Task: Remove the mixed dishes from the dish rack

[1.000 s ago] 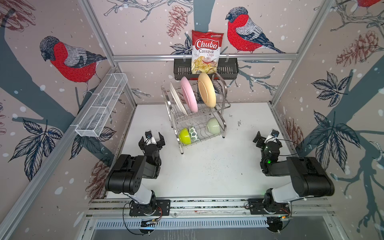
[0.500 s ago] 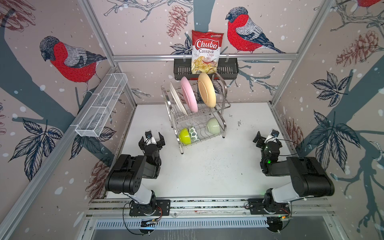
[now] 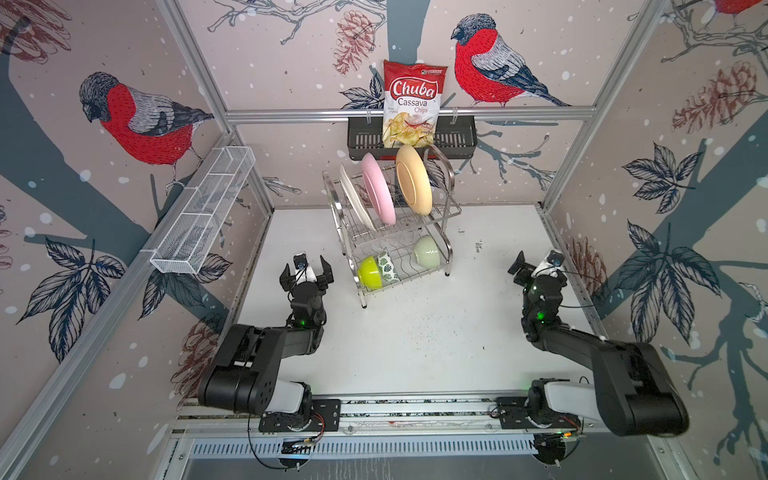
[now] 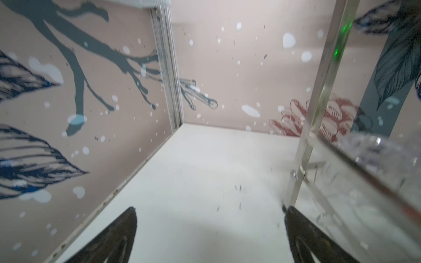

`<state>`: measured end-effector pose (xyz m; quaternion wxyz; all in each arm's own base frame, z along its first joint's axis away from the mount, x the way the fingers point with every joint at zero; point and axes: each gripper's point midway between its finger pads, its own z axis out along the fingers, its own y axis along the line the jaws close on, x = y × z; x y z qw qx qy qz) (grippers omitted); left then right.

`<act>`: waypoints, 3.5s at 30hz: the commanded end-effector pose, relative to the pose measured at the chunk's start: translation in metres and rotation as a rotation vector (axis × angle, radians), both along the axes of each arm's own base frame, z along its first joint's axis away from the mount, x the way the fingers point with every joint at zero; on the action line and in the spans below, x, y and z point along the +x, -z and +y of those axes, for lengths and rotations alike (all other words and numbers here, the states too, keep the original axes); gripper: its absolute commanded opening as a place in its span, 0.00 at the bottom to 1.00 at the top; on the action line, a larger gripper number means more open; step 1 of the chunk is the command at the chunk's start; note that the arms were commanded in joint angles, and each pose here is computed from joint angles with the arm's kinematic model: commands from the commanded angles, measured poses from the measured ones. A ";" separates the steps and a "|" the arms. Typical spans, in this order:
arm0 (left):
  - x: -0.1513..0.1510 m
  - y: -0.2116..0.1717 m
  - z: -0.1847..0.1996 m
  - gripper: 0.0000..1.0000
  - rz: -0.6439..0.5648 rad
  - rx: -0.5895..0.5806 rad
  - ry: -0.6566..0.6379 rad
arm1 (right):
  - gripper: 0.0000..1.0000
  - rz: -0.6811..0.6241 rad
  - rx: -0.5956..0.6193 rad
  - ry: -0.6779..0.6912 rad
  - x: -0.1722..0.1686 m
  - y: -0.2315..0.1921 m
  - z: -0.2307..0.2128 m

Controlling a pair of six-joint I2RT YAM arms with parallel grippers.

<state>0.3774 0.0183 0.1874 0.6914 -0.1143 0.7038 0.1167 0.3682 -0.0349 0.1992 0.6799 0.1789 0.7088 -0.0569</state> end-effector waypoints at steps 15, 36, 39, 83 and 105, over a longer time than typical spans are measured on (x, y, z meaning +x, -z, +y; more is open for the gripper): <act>-0.037 -0.054 0.026 0.99 0.149 -0.630 -0.273 | 1.00 0.317 0.130 0.049 -0.085 -0.008 0.037; -0.051 -0.159 -0.037 0.81 0.132 -0.713 0.179 | 0.49 0.334 0.123 -0.553 -0.072 -0.105 0.152; -0.053 -0.183 -0.036 0.80 0.078 -0.704 0.195 | 0.49 0.320 0.109 -0.559 -0.062 -0.128 0.158; 0.006 -0.208 -0.111 0.69 0.271 -0.669 0.497 | 0.59 0.226 -0.178 -0.787 0.100 -0.205 0.278; 0.021 -0.207 -0.120 0.28 0.280 -0.696 0.516 | 0.16 0.209 -0.112 -0.832 0.117 -0.200 0.292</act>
